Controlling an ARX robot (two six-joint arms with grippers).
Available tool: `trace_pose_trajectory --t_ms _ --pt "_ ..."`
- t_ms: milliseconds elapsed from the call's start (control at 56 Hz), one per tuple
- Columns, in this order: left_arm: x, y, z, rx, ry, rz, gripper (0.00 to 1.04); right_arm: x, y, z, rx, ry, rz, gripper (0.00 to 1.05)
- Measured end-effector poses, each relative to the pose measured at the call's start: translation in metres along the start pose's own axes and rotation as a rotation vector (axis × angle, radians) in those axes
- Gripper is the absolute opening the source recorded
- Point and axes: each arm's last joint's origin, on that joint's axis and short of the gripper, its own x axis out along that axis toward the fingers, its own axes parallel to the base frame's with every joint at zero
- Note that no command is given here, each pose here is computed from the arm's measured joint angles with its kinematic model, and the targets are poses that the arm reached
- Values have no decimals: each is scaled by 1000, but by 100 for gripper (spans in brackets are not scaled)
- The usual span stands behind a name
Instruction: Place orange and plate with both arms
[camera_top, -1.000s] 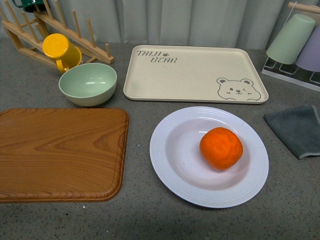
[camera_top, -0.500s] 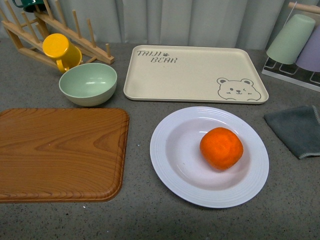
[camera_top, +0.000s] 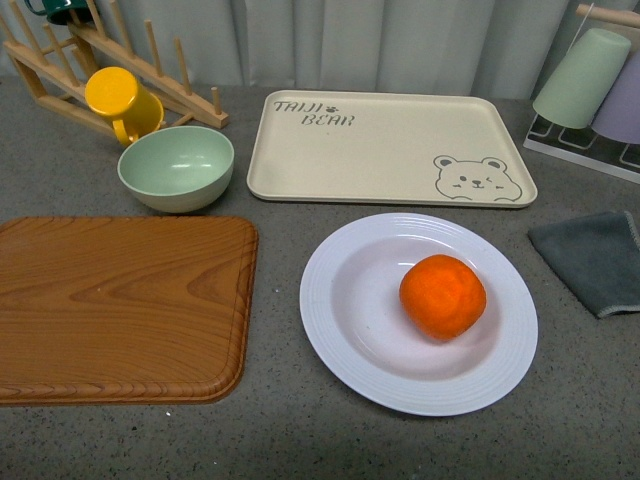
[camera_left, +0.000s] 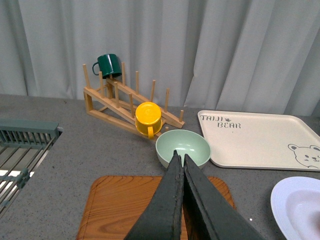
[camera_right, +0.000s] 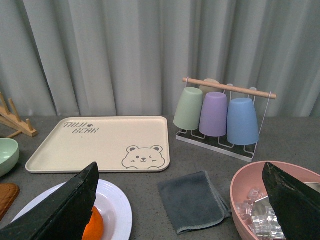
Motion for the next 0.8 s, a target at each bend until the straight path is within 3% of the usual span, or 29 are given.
trace_pose_trajectory --t_ms 429,554,804 --pt "-9 0 -2 0 3 -1 4 0 0 0 0 0 0 96" --pt "-9 0 -2 0 3 0 23 5 -1 -3 -91 110 -133 96" --pt "-9 0 -2 0 3 0 66 46 -7 3 -45 145 -89 96"
